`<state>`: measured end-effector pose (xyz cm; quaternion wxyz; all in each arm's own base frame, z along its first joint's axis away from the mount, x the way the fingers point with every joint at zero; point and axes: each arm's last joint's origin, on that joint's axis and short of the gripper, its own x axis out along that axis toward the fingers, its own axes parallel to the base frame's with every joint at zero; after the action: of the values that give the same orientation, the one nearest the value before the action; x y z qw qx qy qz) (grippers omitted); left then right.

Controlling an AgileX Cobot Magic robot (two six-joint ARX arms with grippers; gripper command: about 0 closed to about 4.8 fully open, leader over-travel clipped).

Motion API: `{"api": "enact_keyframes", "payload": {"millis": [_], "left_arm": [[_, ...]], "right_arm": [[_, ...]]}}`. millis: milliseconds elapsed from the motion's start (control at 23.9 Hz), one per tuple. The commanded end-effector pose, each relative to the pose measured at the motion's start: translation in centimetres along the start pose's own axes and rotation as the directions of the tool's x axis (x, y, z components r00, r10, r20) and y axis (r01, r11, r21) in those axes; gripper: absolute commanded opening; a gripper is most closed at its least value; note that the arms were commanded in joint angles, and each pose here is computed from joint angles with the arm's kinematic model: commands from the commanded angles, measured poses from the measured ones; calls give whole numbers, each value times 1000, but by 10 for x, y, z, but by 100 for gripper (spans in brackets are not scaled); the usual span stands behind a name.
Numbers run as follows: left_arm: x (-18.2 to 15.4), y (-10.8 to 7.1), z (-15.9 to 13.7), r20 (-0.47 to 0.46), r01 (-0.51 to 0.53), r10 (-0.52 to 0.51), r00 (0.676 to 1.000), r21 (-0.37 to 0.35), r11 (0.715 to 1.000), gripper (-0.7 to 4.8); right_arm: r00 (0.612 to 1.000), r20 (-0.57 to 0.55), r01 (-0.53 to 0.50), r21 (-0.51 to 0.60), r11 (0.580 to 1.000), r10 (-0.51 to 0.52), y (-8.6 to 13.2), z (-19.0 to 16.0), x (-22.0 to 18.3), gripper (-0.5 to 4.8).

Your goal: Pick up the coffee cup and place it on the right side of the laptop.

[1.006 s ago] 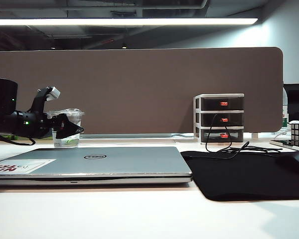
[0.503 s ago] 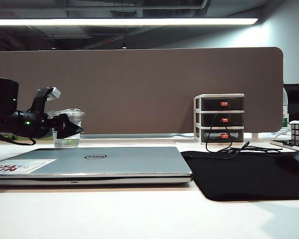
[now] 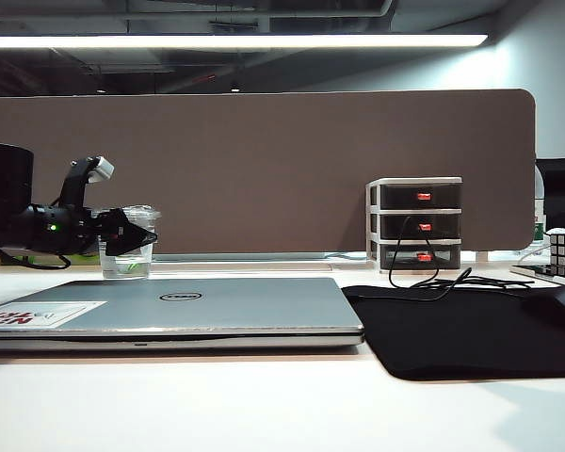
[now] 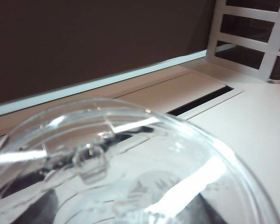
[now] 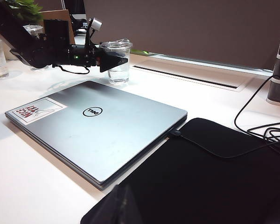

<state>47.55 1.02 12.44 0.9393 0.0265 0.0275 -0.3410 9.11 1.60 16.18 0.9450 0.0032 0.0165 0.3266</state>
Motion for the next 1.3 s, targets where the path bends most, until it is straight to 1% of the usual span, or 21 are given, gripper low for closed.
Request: {"api": "enact_keyframes", "payload": {"millis": [42, 126, 252, 335, 419, 545, 629, 713, 755, 796, 838, 880, 1048, 1132, 1299], "left_arm": [[0, 0, 6, 20, 29, -29, 999, 16, 999, 339], [0, 0, 6, 22, 39, -40, 999, 16, 999, 339], [0, -2, 7, 36, 80, -81, 996, 28, 996, 339], [0, -3, 10, 54, 109, -112, 992, 45, 993, 339], [1, -5, 13, 80, 125, -128, 989, 46, 991, 339], [4, -9, 20, 123, 141, -145, 982, 42, 989, 339], [8, -15, 23, 134, 165, -169, 976, 46, 985, 339], [19, -30, 26, 141, 206, -212, 967, 57, 977, 339], [23, -34, 26, 143, 217, -224, 964, 61, 974, 339], [31, -46, 28, 147, 245, -253, 956, 68, 967, 339], [35, -53, 29, 152, 261, -269, 951, 74, 963, 339], [44, -68, 31, 163, 294, -306, 938, 90, 951, 339], [60, -98, 37, 189, 349, -367, 911, 125, 929, 339], [68, -114, 40, 197, 384, -404, 893, 132, 914, 339], [81, -146, 42, 200, 454, -470, 860, 123, 882, 339]], "right_arm": [[1000, 3, -6, -4, 1000, 6, 0, -1, 0, -1], [1000, 3, -6, -4, 1000, 6, 0, -1, 0, -1], [1000, 3, -6, -4, 1000, 6, 0, -1, 0, -1], [1000, 3, -6, -4, 1000, 6, 0, -1, 0, -1], [1000, 3, -6, -4, 1000, 6, 0, -1, 0, -1], [1000, 3, -6, -4, 1000, 6, 0, -1, 0, -1], [1000, 3, -10, -4, 1000, 10, 0, -1, 0, -1], [1000, 3, -10, -4, 1000, 10, 0, -1, 0, -1], [1000, 3, -10, -4, 1000, 10, 0, -1, 0, -1], [1000, 4, -10, -4, 1000, 10, 0, -1, 0, -1], [1000, 3, -10, -4, 1000, 10, 0, -1, 0, -1], [1000, 4, -10, -4, 1000, 10, 0, -1, 0, -1], [1000, 3, -10, -4, 1000, 10, 0, -1, 0, -1], [1000, 3, -10, -4, 1000, 10, 0, -1, 0, -1], [1000, 3, -10, -4, 1000, 10, 0, -1, 0, -1]]}}
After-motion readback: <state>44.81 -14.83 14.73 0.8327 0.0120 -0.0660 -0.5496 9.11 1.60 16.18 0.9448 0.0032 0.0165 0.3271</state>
